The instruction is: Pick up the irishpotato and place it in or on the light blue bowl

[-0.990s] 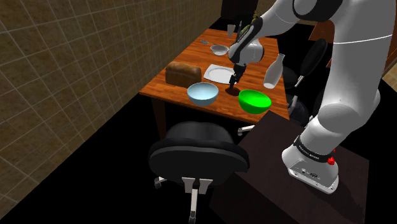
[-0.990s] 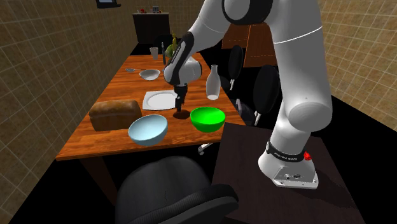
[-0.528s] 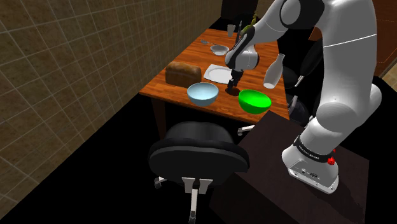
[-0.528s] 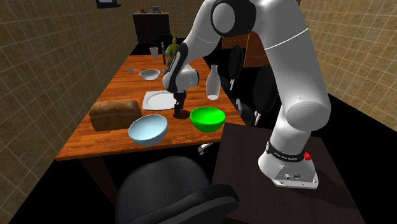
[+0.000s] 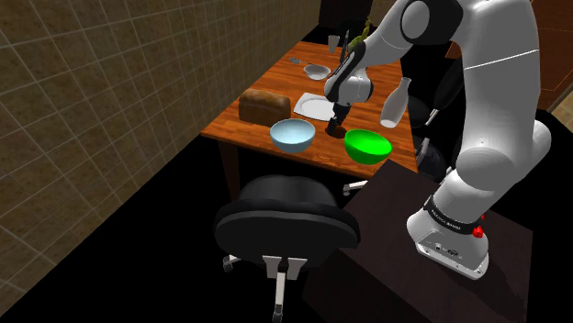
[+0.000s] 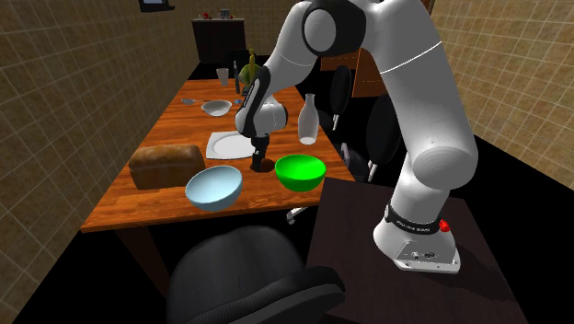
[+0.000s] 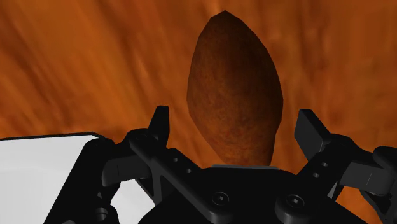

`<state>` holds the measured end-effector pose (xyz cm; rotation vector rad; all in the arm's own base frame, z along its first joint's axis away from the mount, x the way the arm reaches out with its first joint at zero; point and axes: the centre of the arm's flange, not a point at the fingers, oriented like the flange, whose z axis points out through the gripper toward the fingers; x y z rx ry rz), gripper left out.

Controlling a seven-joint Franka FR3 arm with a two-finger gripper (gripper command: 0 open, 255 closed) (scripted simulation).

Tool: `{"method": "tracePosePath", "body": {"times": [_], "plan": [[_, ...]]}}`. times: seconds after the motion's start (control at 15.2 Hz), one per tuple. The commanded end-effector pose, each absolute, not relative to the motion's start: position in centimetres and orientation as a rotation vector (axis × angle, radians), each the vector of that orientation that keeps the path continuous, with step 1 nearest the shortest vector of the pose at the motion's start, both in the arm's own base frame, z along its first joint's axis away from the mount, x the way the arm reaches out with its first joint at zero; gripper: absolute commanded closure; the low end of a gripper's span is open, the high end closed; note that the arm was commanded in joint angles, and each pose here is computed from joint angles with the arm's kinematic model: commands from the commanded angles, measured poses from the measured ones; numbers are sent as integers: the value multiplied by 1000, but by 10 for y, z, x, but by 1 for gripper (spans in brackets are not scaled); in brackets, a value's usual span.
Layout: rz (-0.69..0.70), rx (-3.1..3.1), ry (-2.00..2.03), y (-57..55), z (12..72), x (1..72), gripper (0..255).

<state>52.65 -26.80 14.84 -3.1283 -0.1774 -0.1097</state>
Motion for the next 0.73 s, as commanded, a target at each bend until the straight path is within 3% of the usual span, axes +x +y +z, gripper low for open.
{"method": "tracePosePath", "body": {"times": [0.0,0.07,0.13,0.66], "plan": [[-110,-3128,-177,-268,148,527,0],[-110,-3128,-177,-268,148,527,0],[-110,-3128,-177,-268,148,527,255],[-110,-3128,-177,-268,149,527,255]]}}
